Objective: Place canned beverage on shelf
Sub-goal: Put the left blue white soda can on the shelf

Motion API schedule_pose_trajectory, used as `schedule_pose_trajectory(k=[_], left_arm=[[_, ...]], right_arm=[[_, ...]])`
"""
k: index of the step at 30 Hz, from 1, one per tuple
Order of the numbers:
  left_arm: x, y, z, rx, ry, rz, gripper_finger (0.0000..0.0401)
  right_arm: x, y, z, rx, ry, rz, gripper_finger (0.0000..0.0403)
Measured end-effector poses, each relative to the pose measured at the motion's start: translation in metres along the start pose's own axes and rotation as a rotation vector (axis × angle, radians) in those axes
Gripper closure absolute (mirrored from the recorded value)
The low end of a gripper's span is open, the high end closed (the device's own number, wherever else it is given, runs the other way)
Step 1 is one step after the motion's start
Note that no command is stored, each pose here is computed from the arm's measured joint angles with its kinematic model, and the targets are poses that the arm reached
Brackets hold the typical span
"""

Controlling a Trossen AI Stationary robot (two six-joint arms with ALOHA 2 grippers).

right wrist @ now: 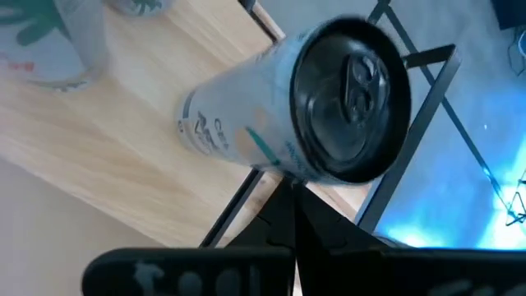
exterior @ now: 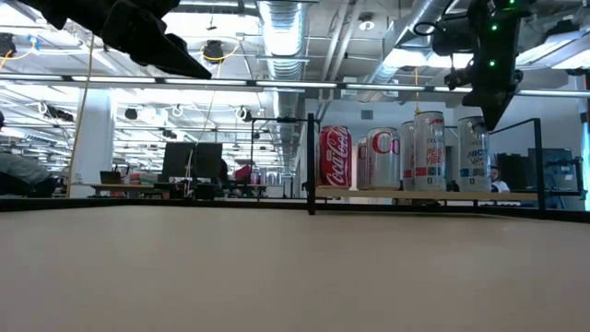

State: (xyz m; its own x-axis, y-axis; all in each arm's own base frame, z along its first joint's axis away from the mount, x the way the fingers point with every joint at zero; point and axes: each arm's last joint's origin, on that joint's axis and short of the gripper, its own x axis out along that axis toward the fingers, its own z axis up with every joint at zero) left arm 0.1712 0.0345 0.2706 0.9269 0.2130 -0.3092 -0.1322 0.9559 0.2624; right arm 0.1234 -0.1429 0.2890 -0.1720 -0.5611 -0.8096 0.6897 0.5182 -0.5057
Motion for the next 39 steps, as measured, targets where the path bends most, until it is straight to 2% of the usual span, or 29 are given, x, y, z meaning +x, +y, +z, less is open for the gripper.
schedule_pose_trajectory(k=[7,15,23,29,36,39], left_arm=[[-0.001,0.001,0.002,0.018,0.009,-0.003,0.0097],[-0.001,0.0,0.002,0.019,0.015,-0.003,0.0097],[-0.001,0.001,0.001,0.027,0.025,0.003,0.0097],[-0.001,0.0,0.0,0.02,0.032,0.001,0.0097],[-0.001,0.0,-0.001,0.005,0.043,-0.002,0.0097],[-0.001,0.0,-0.002,0.0,0.054,-0.004,0.0097]], right_arm=[[0.015,0.008,0.013,-0.029,0.034,-0.013,0.0385],[0.035,0.016,0.026,-0.066,0.087,-0.126,0.0385],[0.034,0.014,0.03,-0.037,0.041,-0.137,0.0385],[0.034,0.009,0.031,-0.017,0.032,-0.212,0.0385],[0.034,0.009,0.036,-0.006,-0.014,-0.216,0.0385],[0.034,0.011,0.035,-0.018,-0.002,-0.168,0.0385]])
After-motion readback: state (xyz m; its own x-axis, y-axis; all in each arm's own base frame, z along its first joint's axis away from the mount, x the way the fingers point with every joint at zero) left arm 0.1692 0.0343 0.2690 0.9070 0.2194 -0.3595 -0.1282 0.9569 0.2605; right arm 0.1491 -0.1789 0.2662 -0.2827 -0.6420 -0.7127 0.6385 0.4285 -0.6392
